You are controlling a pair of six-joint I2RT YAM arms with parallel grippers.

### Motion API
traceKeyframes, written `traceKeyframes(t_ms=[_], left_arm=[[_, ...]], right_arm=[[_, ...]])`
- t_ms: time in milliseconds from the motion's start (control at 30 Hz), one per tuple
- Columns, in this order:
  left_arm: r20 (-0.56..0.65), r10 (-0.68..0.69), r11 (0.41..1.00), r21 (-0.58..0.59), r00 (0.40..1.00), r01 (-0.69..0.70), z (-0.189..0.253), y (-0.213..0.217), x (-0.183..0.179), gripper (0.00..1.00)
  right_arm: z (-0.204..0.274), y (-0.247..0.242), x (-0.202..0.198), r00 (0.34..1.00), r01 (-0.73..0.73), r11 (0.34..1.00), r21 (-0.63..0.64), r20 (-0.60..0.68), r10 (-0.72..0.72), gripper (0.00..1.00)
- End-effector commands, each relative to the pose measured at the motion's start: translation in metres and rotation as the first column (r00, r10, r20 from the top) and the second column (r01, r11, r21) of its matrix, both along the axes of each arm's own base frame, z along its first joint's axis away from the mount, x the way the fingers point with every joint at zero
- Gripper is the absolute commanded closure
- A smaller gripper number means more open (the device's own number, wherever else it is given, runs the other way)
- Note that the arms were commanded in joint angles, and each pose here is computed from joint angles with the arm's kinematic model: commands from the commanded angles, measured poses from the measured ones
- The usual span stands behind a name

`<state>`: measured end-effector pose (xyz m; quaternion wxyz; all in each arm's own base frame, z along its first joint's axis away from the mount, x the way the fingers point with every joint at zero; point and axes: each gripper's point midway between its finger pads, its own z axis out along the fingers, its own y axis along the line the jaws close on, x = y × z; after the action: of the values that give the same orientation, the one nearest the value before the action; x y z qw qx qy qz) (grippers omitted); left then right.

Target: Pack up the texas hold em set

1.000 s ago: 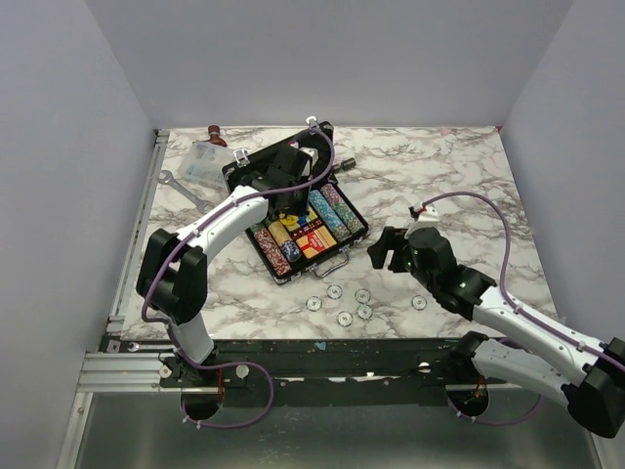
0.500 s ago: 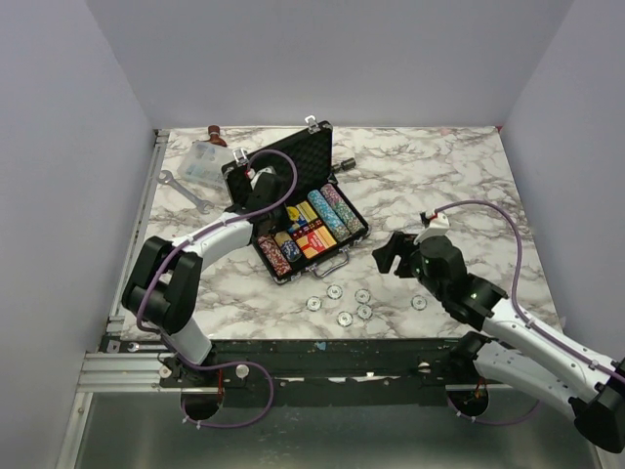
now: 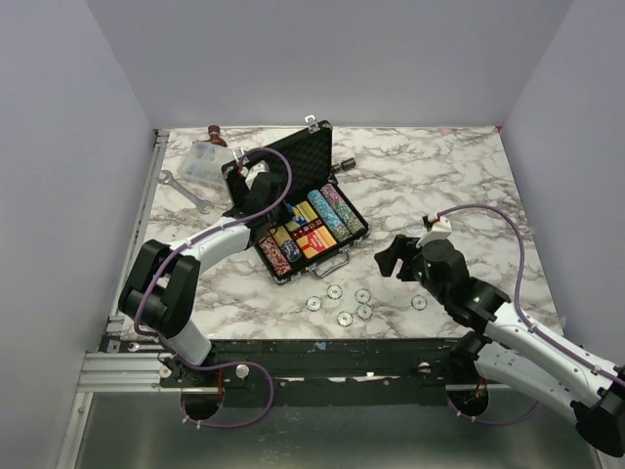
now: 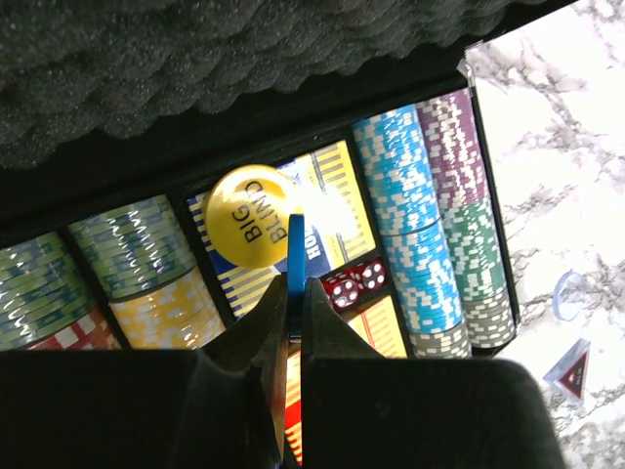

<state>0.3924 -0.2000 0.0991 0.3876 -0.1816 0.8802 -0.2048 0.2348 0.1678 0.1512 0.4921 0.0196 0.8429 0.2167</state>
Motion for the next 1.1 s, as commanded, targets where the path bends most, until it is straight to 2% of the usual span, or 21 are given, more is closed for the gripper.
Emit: traceKeyframes(t_ms=[0,367,533,600,767,1067], left_arm=[[0.048,0.039,0.998,-0.051,0.998,-0.037,0.014,-0.005,0.016,1.00],[-0.017,0.099,0.994,-0.036,0.995,-0.100,-0.004,0.004,0.022,1.00],[-0.043,0.111,0.993,-0.023,0.993,-0.112,-0.012,0.010,0.022,0.94],[-0.054,0.114,0.993,-0.019,0.992,-0.115,-0.015,0.012,0.020,0.89],[-0.066,0.129,0.992,-0.004,0.990,-0.129,-0.016,0.018,0.017,0.64],[-0.042,0.136,0.990,0.031,0.990,-0.135,0.003,0.028,0.010,0.41]], right_arm=[[-0.008,0.001,-0.002,1.000,-0.011,1.000,-0.016,-0.022,0.010,0.24],[0.002,-0.001,-0.006,1.000,-0.011,1.000,0.021,0.008,0.011,0.23],[-0.001,0.000,-0.006,1.000,-0.015,1.000,0.016,0.002,0.015,0.23],[-0.002,0.000,-0.006,1.000,-0.015,1.000,0.014,-0.001,0.015,0.23],[-0.002,0.001,-0.006,1.000,-0.017,1.000,0.015,-0.001,0.017,0.24],[-0.005,0.001,-0.006,1.000,-0.017,1.000,0.013,-0.010,0.017,0.23]])
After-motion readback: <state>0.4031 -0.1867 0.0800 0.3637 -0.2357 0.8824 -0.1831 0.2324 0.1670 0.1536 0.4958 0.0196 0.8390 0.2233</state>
